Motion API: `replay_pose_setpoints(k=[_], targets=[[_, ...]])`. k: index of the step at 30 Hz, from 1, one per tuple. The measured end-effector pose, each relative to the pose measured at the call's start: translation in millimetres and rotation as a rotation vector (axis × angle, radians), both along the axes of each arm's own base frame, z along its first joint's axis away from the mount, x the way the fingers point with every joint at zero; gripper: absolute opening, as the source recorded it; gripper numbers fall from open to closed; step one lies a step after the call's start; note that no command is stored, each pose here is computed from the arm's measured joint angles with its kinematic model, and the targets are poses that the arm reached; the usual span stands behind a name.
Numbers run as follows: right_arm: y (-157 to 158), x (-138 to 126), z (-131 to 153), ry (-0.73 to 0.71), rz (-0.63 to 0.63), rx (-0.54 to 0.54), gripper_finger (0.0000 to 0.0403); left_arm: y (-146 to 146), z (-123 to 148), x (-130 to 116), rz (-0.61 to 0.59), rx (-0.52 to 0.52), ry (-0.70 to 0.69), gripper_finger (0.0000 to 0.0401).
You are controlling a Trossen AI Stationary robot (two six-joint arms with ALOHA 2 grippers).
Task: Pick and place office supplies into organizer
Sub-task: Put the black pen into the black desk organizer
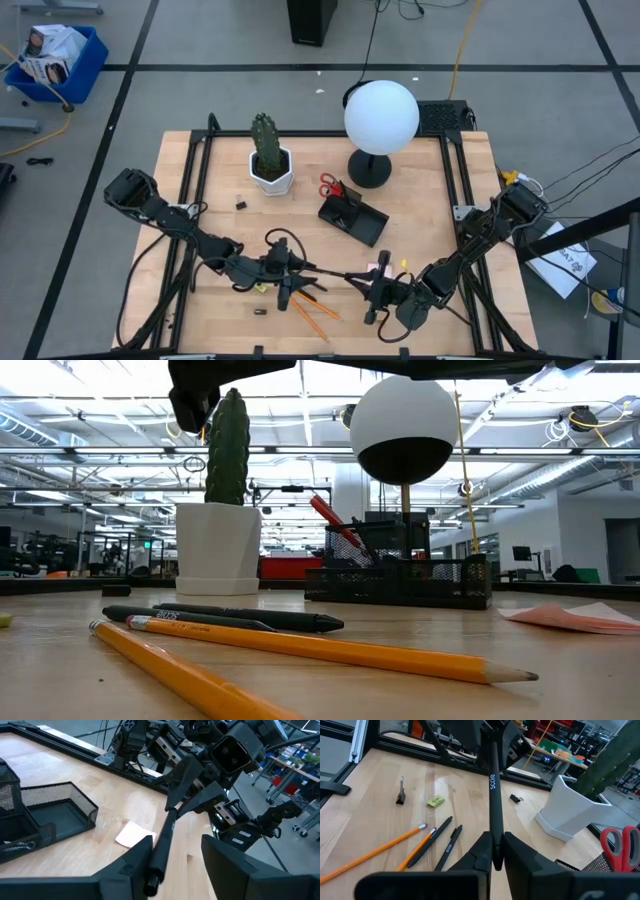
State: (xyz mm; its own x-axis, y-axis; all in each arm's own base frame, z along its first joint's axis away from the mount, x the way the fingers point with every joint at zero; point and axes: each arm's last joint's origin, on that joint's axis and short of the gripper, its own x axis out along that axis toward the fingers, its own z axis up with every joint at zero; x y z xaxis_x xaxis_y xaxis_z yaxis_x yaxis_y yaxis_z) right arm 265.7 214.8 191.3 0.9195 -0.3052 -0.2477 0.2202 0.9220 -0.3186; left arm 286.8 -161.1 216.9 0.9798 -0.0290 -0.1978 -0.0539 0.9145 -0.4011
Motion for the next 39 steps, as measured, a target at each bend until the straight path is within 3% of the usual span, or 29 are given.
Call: replay_pose_setpoints(k=[12, 16, 24, 28, 39], targets=[[0, 0, 0, -0.002, 0.004, -0.001, 0.0024, 1, 1, 1, -0.001, 0.026, -0.006, 0.0037], [0, 0, 0, 0.009, 0.008, -0.025, 0.0042, 2, 1, 1, 0.018, 0.043, -0.011, 0.0037], [12, -13, -4, 0.043, 0.047, -0.060, 0.0132, 5, 6, 3, 0.027, 0.057, -0.048, 0.0041], [22, -29, -10, 0.092, 0.094, -0.081, 0.0164, 16, 8, 7, 0.087, 0.055, -0.062, 0.0039], [42, -59, -13, 0.049, 0.091, -0.065, 0.0169, 76, 26, 31, 0.171, 0.010, -0.073, 0.0042]])
